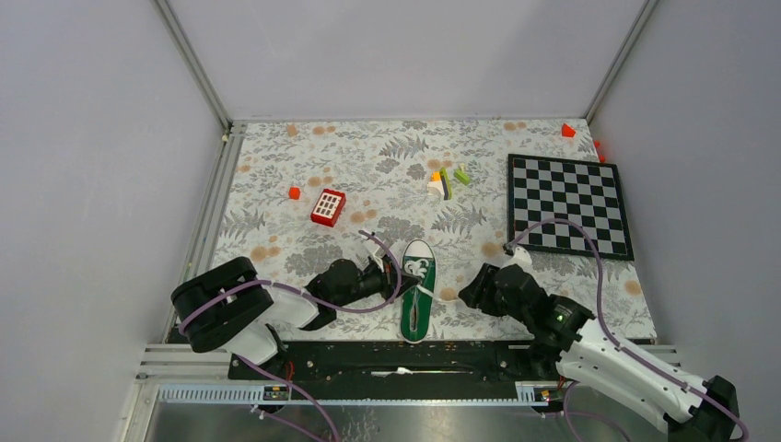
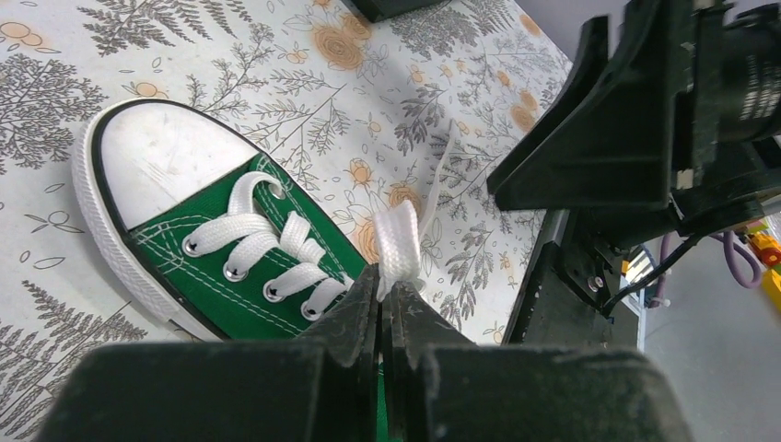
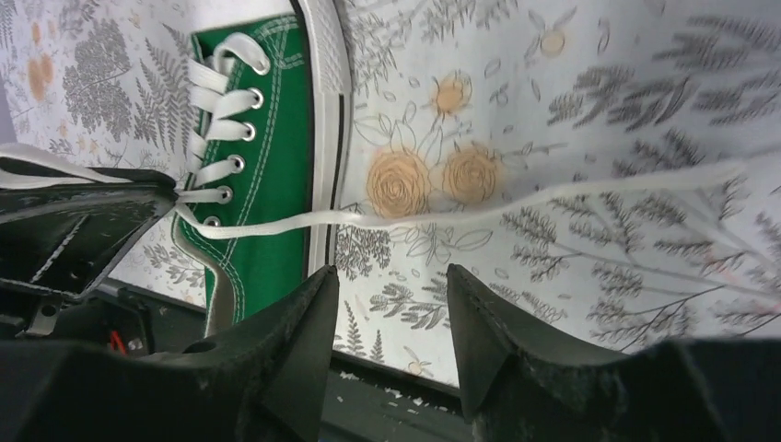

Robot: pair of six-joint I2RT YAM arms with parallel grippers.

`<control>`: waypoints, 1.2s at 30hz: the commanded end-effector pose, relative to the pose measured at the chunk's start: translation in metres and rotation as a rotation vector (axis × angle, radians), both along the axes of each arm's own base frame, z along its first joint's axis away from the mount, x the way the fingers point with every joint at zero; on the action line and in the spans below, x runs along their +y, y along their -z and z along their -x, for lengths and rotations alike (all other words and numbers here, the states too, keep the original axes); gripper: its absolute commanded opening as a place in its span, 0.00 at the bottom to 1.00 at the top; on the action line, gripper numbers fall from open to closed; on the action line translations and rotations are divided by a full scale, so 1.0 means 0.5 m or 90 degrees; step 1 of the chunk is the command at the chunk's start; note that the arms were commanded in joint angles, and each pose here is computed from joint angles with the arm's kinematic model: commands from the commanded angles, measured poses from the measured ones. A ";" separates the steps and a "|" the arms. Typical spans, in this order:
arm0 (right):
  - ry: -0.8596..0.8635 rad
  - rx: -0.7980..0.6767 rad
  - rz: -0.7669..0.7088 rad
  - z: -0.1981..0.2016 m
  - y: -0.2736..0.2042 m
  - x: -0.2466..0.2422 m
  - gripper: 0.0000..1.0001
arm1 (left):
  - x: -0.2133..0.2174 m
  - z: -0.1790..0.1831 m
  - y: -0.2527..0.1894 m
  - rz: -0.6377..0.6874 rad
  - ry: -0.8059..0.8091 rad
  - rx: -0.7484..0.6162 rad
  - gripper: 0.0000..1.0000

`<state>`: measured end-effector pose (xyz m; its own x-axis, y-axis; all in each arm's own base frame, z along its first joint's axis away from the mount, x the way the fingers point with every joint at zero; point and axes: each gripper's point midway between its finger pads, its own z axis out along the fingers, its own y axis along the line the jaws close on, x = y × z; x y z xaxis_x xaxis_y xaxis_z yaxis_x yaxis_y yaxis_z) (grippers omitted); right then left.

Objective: Tie the shoes
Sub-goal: Wrap the shoelace around the shoelace.

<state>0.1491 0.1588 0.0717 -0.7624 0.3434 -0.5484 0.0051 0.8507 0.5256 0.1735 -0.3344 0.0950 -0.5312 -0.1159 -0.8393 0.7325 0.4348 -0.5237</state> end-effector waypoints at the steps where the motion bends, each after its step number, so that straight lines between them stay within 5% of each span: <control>1: 0.020 0.057 -0.122 0.005 -0.028 0.059 0.55 | -0.020 0.016 -0.044 0.050 0.046 -0.032 0.00; 8: -0.128 -0.046 -0.008 -0.064 -0.137 0.128 0.76 | -0.027 0.025 -0.044 0.053 0.068 -0.032 0.00; 18: -0.234 -0.097 -0.043 -0.098 -0.190 0.228 0.91 | -0.030 0.023 -0.046 0.046 0.070 -0.036 0.00; 24: -0.267 -0.066 -0.029 -0.091 -0.167 0.249 0.86 | -0.032 0.020 -0.047 0.046 0.069 -0.037 0.00; 31: -0.282 -0.050 -0.031 -0.087 -0.148 0.267 0.68 | -0.032 0.019 -0.047 0.042 0.068 -0.037 0.00; 36: -0.280 -0.049 -0.044 -0.089 -0.148 0.278 0.67 | -0.032 0.019 -0.047 0.039 0.068 -0.037 0.00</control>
